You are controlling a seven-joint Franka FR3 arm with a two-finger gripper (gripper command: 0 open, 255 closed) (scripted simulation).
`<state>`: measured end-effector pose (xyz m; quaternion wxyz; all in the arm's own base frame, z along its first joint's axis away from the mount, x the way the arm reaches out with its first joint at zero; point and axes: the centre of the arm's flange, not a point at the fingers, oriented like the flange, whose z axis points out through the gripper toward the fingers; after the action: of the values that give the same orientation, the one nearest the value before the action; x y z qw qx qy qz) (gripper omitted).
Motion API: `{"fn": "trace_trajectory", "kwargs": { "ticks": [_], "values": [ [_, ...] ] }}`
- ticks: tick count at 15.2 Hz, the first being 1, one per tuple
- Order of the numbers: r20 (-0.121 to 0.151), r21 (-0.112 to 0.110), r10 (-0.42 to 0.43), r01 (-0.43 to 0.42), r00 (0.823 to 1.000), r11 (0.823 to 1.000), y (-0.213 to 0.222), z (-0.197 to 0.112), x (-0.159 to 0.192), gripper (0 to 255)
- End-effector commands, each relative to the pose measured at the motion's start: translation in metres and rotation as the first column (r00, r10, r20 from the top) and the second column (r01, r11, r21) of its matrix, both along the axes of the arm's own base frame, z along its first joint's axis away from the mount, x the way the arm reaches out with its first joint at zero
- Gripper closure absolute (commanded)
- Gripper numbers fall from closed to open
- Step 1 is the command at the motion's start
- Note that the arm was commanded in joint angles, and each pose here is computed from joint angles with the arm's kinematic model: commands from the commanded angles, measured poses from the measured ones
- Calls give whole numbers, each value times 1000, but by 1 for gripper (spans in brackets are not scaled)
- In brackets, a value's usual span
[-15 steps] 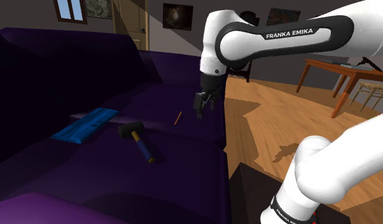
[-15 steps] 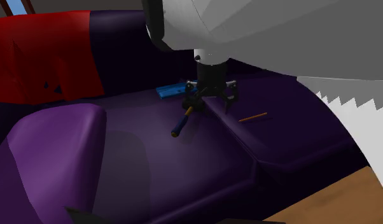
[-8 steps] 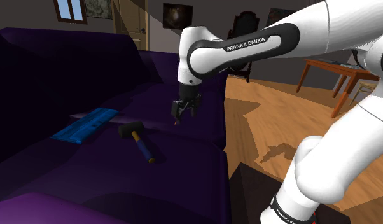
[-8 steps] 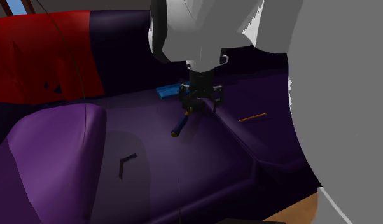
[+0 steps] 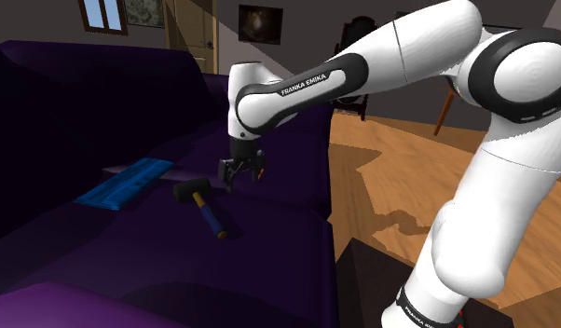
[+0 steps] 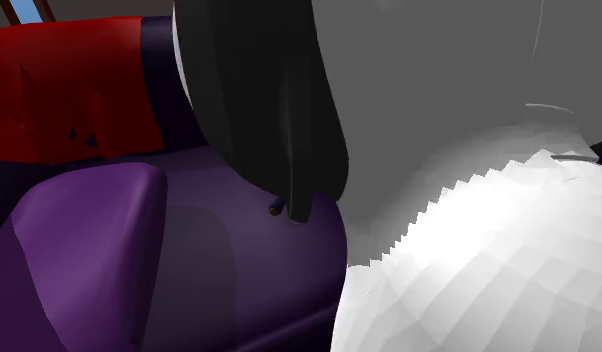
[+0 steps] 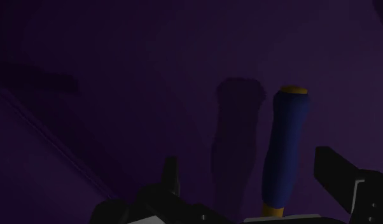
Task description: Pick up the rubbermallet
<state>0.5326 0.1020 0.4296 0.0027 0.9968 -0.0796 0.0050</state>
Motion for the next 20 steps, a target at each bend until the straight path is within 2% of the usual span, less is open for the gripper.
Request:
{"fn": "trace_trajectory", "kwargs": {
  "ticks": [1,11,20],
  "values": [
    [0,7,-19,19,1000,1000,6,-15,24,0],
    [-3,38,-109,109,994,993,35,-83,133,0],
    [-3,39,-111,111,994,993,36,-124,135,0]
  ]
}}
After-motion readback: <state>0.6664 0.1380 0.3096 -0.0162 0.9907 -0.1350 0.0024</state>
